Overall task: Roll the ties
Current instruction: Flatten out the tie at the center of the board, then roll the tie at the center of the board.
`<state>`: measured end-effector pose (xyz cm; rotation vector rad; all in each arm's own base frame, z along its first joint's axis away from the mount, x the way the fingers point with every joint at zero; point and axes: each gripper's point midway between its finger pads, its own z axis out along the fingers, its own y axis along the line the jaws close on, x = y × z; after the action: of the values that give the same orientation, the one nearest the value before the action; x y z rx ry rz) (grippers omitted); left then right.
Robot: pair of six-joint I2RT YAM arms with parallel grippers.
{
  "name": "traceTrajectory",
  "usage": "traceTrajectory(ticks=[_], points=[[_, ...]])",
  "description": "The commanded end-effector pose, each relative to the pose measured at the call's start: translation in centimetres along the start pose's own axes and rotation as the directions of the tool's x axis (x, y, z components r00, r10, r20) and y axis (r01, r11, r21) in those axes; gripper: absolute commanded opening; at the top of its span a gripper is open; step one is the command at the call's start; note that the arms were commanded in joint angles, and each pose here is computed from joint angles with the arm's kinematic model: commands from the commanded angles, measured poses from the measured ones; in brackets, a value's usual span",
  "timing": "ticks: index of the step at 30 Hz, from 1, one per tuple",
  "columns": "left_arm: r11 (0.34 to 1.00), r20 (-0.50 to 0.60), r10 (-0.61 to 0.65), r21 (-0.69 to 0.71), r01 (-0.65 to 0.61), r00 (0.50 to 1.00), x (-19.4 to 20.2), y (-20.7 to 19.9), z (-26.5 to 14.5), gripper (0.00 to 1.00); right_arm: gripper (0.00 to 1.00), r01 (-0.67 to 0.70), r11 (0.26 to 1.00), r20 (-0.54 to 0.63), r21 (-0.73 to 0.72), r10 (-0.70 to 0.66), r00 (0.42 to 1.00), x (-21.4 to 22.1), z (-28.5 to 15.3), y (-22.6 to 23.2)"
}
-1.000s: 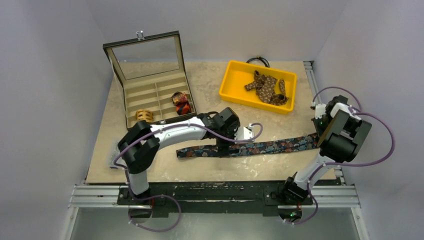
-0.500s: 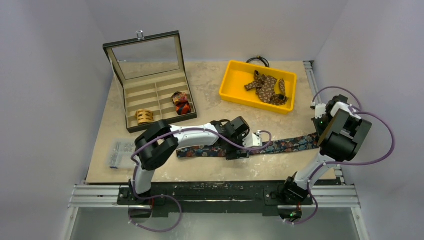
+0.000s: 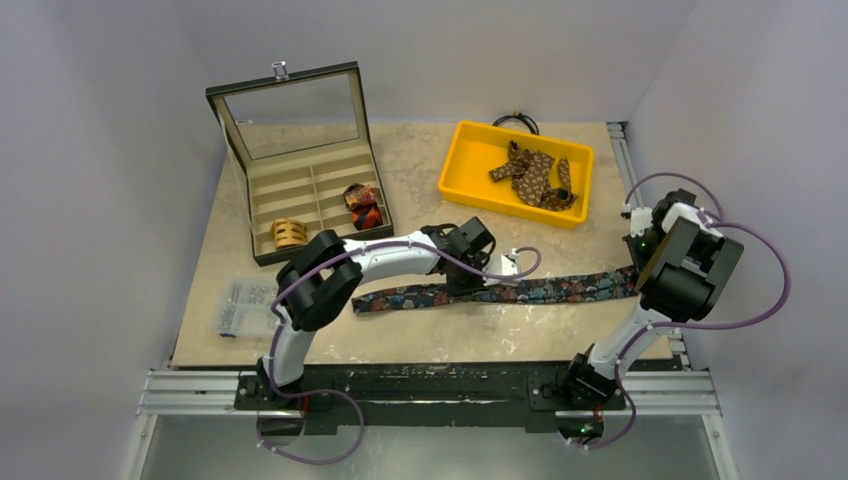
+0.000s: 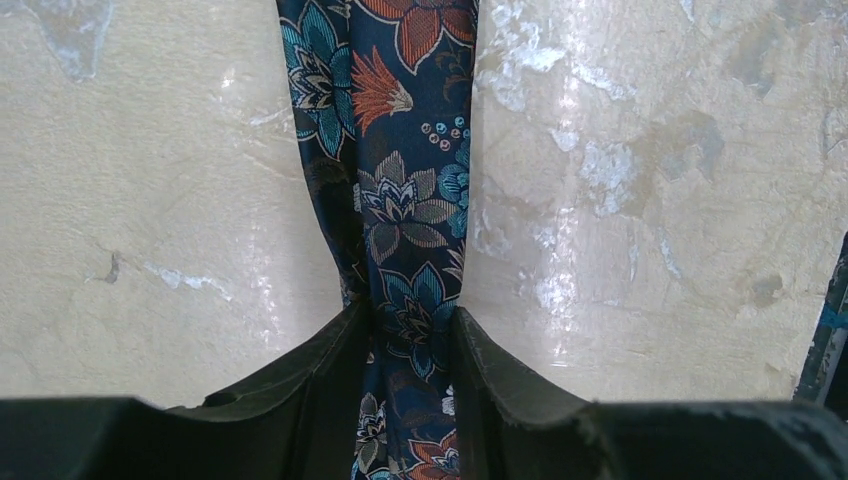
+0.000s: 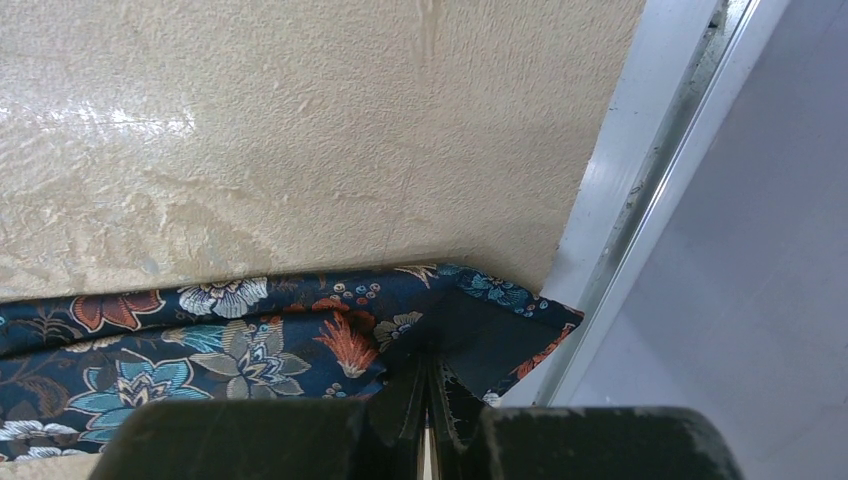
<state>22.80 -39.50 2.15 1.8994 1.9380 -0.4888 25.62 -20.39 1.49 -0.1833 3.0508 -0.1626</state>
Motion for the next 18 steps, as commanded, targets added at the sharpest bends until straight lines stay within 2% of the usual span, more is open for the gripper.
traceTrajectory(ticks=[1,5,6,9,11,12,18], points=[[0.99,-0.038,-0.083,0.108,0.087,0.996,1.7,-0.8,-0.3,0.35,0.02,0.005,0.999,0.013,0.031,-0.006,1.0,-0.6,0.2,-1.0],[0.973,-0.05,-0.116,0.197,0.123,0.992,2.2,-1.5,-0.8,0.36,0.01,-0.001,1.0,0.018,0.03,0.001,1.0,-0.7,0.2,-1.1],[0.97,-0.048,-0.119,0.209,0.127,0.992,2.2,-1.5,-0.9,0.39,0.01,-0.003,1.0,0.02,0.027,0.003,1.0,-0.7,0.3,-1.1],[0.981,-0.01,-0.104,0.163,0.104,0.995,1.5,-0.7,-1.8,0.72,0.02,-0.005,1.0,0.023,0.017,0.005,1.0,-0.8,0.4,-0.9],[0.99,0.023,-0.077,0.12,0.073,0.997,1.2,-0.3,-2.7,0.83,0.01,-0.007,1.0,0.023,0.011,0.006,1.0,-0.8,0.4,-0.7],[0.993,0.028,-0.059,0.104,0.056,0.998,1.3,-0.1,-3.0,0.93,0.01,-0.007,1.0,0.022,0.006,0.006,1.0,-0.7,0.5,-0.6],[1.0,-0.025,0.0,-0.012,0.0,1.0,3.7,1.3,-3.9,1.0,0.01,-0.004,1.0,0.024,0.01,0.003,1.0,-0.7,0.3,-0.7]])
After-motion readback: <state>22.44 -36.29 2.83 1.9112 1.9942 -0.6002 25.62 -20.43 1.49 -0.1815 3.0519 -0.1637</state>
